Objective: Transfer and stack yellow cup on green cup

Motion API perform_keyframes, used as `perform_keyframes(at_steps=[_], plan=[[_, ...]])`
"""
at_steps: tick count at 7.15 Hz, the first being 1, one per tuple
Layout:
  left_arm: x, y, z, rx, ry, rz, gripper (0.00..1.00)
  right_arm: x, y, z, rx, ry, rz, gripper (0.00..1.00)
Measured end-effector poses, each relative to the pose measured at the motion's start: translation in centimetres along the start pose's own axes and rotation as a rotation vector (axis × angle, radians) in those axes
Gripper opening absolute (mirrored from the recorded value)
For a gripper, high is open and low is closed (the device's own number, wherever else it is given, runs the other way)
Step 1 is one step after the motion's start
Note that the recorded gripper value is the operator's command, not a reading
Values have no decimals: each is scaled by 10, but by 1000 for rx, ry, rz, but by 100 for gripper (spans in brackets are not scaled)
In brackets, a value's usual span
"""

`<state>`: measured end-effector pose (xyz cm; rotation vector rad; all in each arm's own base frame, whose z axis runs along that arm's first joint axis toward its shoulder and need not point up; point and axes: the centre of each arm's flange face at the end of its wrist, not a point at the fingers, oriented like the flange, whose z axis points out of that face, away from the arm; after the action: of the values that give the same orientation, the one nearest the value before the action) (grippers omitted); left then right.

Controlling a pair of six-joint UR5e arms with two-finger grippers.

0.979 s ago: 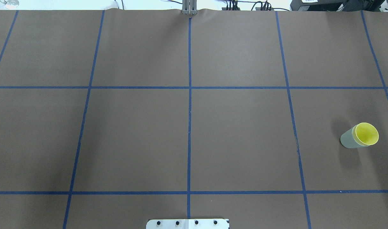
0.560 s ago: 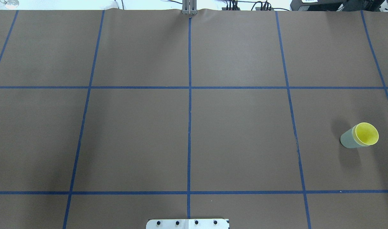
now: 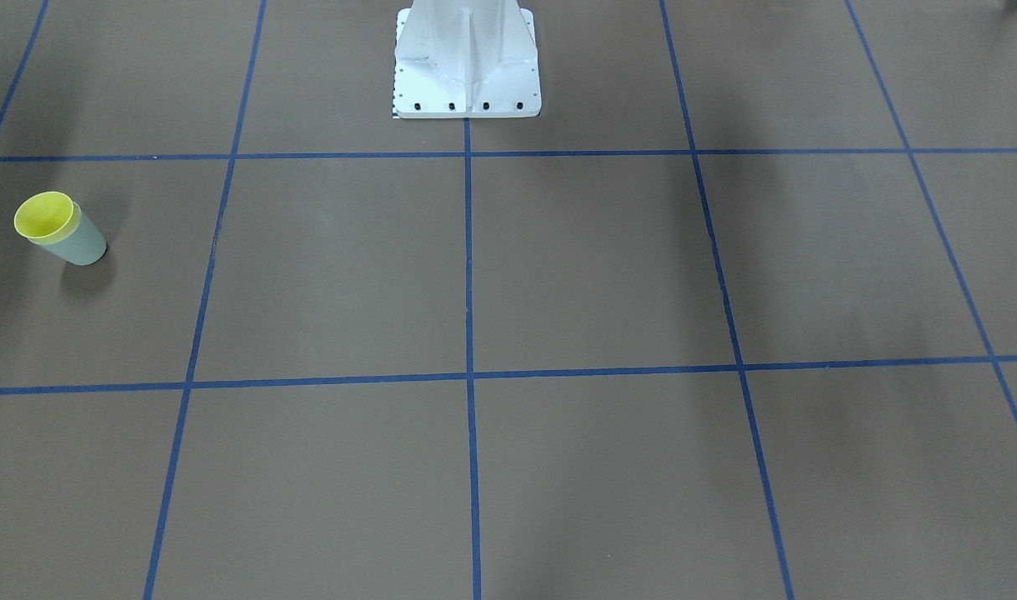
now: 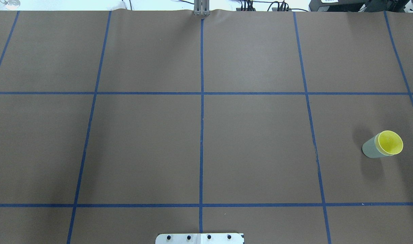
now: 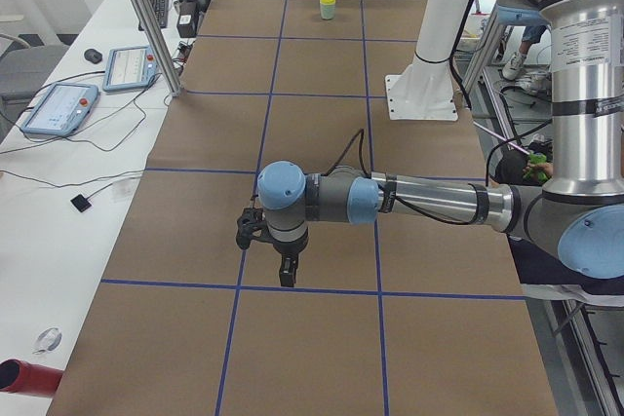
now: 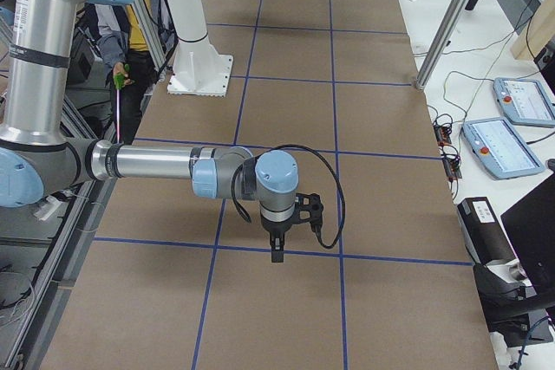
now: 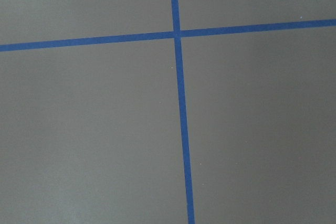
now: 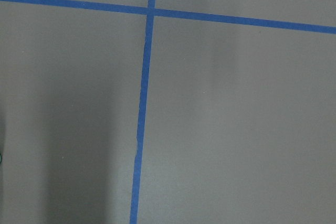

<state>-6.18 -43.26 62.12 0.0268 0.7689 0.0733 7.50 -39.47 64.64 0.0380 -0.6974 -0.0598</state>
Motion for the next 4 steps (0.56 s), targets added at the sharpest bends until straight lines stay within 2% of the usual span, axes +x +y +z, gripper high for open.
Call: perform_keyframes(at_steps=[4], plan=[[-15,3,12,-20,3,-20,100,0,0,0,0,-1,1,100]])
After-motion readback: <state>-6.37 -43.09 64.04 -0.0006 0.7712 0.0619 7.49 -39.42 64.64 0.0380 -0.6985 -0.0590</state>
